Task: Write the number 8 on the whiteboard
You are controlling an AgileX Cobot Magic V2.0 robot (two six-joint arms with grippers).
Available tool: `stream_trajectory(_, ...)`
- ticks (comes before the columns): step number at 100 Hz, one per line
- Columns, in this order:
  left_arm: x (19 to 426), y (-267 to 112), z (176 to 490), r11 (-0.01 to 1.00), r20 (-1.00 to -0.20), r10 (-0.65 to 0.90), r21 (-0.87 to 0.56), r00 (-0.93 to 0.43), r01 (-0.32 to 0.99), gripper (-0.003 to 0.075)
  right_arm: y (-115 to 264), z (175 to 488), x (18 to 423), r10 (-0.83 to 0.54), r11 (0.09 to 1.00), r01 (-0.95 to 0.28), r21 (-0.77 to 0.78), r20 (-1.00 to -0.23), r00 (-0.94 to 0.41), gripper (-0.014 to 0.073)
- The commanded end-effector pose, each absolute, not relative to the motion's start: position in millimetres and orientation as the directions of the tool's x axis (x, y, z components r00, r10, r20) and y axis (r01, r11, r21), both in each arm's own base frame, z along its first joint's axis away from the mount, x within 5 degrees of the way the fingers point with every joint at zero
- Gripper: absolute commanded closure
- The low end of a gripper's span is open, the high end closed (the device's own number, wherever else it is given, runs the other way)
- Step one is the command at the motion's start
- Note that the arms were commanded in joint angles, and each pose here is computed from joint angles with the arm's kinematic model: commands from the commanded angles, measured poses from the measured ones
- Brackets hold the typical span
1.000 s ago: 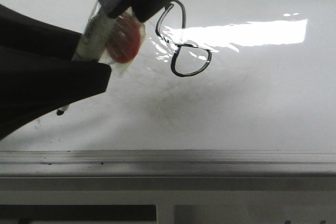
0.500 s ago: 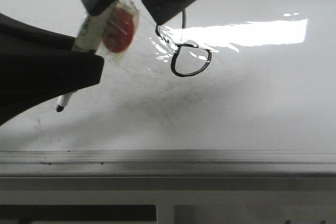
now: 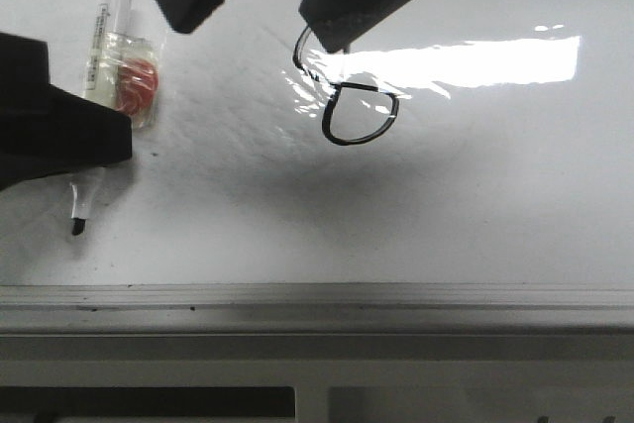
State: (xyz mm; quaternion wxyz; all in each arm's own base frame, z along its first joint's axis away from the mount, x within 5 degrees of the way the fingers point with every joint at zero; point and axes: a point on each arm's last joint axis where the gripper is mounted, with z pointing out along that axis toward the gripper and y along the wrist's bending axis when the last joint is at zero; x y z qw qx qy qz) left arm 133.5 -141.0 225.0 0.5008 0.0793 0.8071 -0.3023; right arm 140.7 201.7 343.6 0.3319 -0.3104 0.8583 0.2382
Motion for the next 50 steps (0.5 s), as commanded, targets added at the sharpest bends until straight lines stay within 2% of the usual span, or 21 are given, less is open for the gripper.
stream_trajectory(1,137.7,-141.9,236.4,0.794,-0.846,-0.257,-0.461,-0.468,0.397,0.0741,199.2,360.4,141.2,-0.318,0.682,-0.700,0.212,-0.776,-0.545,0.0200)
stream_trajectory(37,136.1,-143.1,234.2,0.791,-0.837,-0.237,-0.461,-0.493,0.403,0.0731,199.1,360.3,141.0,-0.319,0.682,-0.700,0.213,-0.774,-0.547,0.0200)
stream_trajectory(42,136.0,-143.2,234.2,0.791,-0.838,-0.236,-0.460,-0.492,0.404,0.0694,199.2,360.3,141.0,-0.318,0.682,-0.700,0.214,-0.774,-0.547,0.0200)
stream_trajectory(50,136.0,-143.2,234.2,0.791,-0.838,-0.236,-0.460,-0.492,0.404,0.0580,199.2,360.3,141.0,-0.318,0.682,-0.700,0.214,-0.774,-0.547,0.0200)
